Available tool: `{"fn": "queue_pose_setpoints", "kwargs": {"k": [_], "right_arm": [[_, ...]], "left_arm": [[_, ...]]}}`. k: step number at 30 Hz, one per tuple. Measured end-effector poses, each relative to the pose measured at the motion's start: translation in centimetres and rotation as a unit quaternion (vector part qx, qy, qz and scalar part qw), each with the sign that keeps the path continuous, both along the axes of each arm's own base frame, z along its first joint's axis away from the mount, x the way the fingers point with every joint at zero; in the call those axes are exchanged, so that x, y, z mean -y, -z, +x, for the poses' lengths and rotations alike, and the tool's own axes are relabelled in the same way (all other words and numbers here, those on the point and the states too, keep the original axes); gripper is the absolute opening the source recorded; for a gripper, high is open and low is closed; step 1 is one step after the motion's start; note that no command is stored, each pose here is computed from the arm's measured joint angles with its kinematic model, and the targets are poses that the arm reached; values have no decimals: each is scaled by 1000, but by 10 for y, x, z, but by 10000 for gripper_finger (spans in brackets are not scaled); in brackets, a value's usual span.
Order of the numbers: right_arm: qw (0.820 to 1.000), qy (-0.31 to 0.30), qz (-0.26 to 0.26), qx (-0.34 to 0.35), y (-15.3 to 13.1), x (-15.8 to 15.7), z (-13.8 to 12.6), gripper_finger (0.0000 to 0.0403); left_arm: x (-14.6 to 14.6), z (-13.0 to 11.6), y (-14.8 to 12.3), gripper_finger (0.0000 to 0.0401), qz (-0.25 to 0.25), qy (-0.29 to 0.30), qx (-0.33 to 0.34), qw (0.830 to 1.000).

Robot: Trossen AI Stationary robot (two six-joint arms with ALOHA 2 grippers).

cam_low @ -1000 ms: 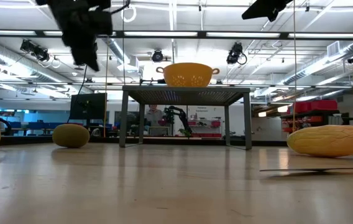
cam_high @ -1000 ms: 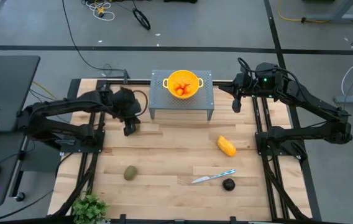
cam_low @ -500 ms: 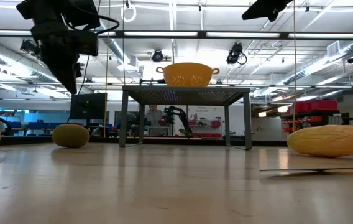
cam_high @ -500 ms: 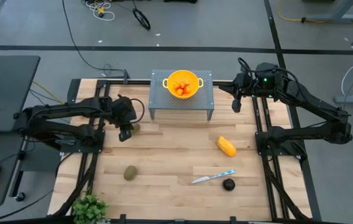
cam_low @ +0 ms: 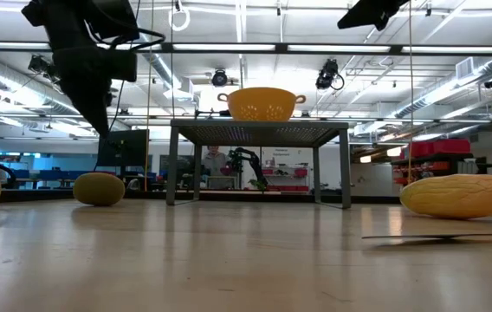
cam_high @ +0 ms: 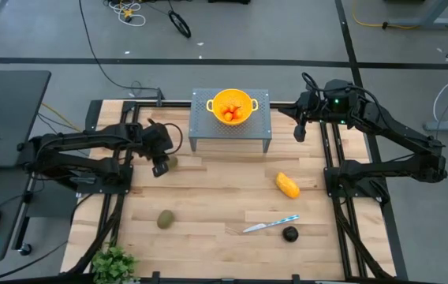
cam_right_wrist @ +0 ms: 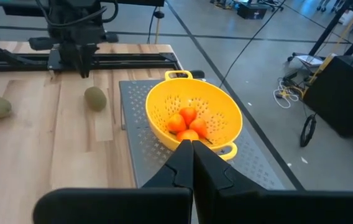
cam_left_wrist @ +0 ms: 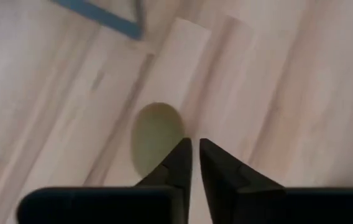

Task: Pick & Place Fruit
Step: Put the brown kiwi into the yellow strainer bowl on the shelf

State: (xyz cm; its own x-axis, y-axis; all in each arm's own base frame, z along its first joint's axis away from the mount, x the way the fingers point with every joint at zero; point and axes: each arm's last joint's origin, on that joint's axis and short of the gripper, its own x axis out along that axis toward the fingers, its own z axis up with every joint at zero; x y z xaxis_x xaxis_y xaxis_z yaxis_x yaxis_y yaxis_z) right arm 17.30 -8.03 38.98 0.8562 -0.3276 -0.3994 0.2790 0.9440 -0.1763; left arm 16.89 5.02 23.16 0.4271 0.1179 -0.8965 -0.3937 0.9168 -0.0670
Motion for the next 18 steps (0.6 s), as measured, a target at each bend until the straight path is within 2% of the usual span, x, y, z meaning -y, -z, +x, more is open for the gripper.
{"fn": "queue_pose_setpoints", "kwargs": {"k": [5,13,18], "right_arm": [[1000,1,0,0,0,0,0,0],[1000,1,0,0,0,0,0,0],[1000,1,0,0,0,0,0,0]], "left_arm": [[0,-1,1,100,-3,-5,-8,1000],[0,-1,3,243,-3,-13,-19,1000],[0,-1,3,317,-6,-26,-18,1000]]}}
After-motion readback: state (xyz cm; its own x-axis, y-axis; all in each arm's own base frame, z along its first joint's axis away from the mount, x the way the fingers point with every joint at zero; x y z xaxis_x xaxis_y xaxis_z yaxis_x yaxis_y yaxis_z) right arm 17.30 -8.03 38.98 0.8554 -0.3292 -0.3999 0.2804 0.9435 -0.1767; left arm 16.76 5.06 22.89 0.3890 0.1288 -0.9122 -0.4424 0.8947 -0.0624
